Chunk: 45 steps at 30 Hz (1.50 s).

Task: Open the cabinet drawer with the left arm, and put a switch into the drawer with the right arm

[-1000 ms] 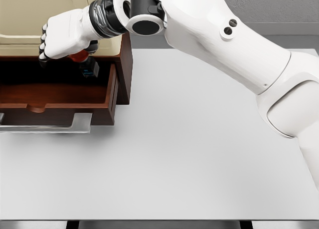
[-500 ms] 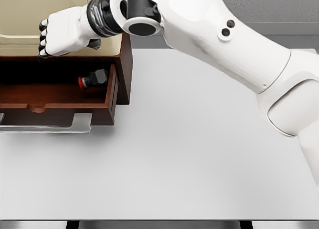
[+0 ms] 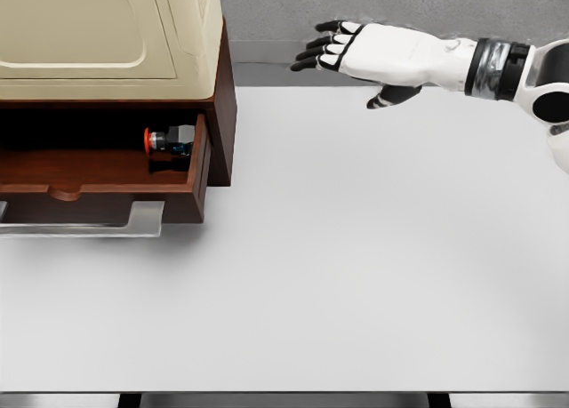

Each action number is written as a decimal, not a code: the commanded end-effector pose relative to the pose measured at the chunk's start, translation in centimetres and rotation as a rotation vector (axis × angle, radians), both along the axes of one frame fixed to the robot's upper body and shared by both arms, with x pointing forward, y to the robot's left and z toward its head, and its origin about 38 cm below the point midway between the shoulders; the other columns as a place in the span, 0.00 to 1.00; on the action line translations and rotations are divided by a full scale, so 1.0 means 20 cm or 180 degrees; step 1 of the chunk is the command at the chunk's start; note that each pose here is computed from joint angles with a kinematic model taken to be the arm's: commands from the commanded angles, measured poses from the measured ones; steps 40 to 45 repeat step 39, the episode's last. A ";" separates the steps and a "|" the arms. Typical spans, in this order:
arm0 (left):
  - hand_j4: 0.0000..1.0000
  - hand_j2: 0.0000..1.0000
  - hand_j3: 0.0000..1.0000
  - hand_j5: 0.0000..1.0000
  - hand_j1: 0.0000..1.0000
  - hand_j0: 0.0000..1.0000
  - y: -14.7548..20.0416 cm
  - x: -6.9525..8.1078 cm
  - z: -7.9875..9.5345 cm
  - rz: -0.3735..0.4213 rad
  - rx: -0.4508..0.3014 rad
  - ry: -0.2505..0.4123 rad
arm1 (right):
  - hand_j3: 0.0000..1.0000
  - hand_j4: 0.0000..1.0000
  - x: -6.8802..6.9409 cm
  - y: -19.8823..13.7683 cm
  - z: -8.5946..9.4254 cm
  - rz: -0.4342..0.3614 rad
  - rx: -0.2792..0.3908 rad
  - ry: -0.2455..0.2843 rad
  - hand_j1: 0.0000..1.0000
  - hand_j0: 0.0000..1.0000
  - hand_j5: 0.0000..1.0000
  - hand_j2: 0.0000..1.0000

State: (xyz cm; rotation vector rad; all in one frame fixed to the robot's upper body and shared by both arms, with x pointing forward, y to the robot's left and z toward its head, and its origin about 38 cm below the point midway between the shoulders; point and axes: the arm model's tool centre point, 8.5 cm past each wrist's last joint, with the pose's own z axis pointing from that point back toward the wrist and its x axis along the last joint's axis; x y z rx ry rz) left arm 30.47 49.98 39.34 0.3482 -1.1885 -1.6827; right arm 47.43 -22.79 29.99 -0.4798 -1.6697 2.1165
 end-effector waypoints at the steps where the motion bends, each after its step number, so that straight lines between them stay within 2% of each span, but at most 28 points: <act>1: 1.00 1.00 1.00 1.00 1.00 1.00 -0.19 -0.01 0.00 -0.0361 -0.0036 0.0006 | 1.00 1.00 0.02 -0.33 0.04 -0.0463 -0.0105 0.0009 1.00 1.00 1.00 1.00; 2: 1.00 1.00 1.00 1.00 1.00 1.00 -0.23 -0.02 0.00 -0.0448 -0.0044 0.0021 | 1.00 1.00 -0.01 -0.37 -0.08 -0.0522 -0.0154 0.0184 1.00 1.00 1.00 1.00; 3: 1.00 1.00 1.00 1.00 1.00 1.00 -0.25 -0.03 0.00 -0.0495 -0.0046 0.0012 | 1.00 1.00 -0.01 -0.39 -0.12 -0.0551 -0.0165 0.0239 1.00 1.00 1.00 1.00; 6: 1.00 1.00 1.00 1.00 1.00 1.00 -0.30 -0.03 0.02 -0.0595 -0.0048 -0.0030 | 1.00 1.00 -0.01 -0.53 -0.12 -0.0749 -0.0207 0.0272 1.00 1.00 1.00 1.00; 7: 1.00 1.00 1.00 1.00 1.00 1.00 -0.30 -0.03 0.03 -0.0599 -0.0044 -0.0048 | 1.00 1.00 0.00 -0.56 -0.15 -0.0816 -0.0195 0.0333 1.00 1.00 1.00 1.00; 13: 1.00 1.00 1.00 1.00 1.00 1.00 -0.32 -0.02 0.09 -0.0641 -0.0051 -0.0166 | 1.00 1.00 0.00 -0.55 -0.19 -0.0821 -0.0191 0.0401 1.00 1.00 1.00 1.00; 15: 1.00 1.00 1.00 1.00 1.00 1.00 -0.34 0.00 0.07 -0.0693 -0.0112 -0.0188 | 1.00 1.00 0.01 -0.57 -0.23 -0.0860 -0.0189 0.0453 1.00 1.00 1.00 1.00; 17: 1.00 1.00 1.00 1.00 1.00 1.00 -0.38 0.03 0.03 -0.0773 -0.0213 -0.0206 | 1.00 1.00 0.01 -0.57 -0.23 -0.0865 -0.0193 0.0454 1.00 1.00 1.00 1.00; 18: 1.00 1.00 1.00 1.00 1.00 1.00 -0.44 0.07 -0.02 -0.0903 -0.0348 -0.0238 | 1.00 1.00 0.01 -0.57 -0.22 -0.0864 -0.0193 0.0450 1.00 1.00 1.00 1.00; 19: 1.00 1.00 1.00 1.00 1.00 1.00 -0.51 0.11 -0.04 -0.1047 -0.0368 -0.0347 | 1.00 1.00 0.01 -0.57 -0.23 -0.0861 -0.0190 0.0455 1.00 1.00 1.00 1.00; 23: 1.00 1.00 1.00 1.00 1.00 1.00 -0.53 0.13 -0.05 -0.1101 -0.0386 -0.0396 | 1.00 1.00 0.00 -0.60 -0.22 -0.0899 -0.0199 0.0448 1.00 1.00 1.00 1.00; 24: 1.00 1.00 1.00 1.00 1.00 1.00 -0.55 0.14 -0.06 -0.1130 -0.0420 -0.0404 | 1.00 1.00 0.00 -0.59 -0.24 -0.0891 -0.0200 0.0485 1.00 1.00 1.00 1.00; 25: 1.00 1.00 1.00 1.00 1.00 1.00 -0.57 0.15 -0.08 -0.1170 -0.0437 -0.0405 | 1.00 1.00 0.00 -0.59 -0.27 -0.0893 -0.0197 0.0521 1.00 1.00 1.00 1.00; 29: 1.00 1.00 1.00 1.00 1.00 1.00 -0.68 0.20 -0.16 -0.1360 -0.0543 -0.0445 | 1.00 1.00 0.01 -0.59 -0.23 -0.0889 -0.0186 0.0459 1.00 1.00 1.00 1.00; 32: 1.00 1.00 1.00 1.00 1.00 1.00 -0.73 0.22 -0.16 -0.1449 -0.0635 -0.0502 | 1.00 1.00 0.00 -0.58 -0.24 -0.0878 -0.0178 0.0478 1.00 1.00 1.00 1.00; 45: 1.00 1.00 1.00 1.00 1.00 1.00 -0.73 0.23 -0.16 -0.1456 -0.0636 -0.0508 | 1.00 1.00 0.00 -0.58 -0.24 -0.0874 -0.0191 0.0474 1.00 1.00 1.00 1.00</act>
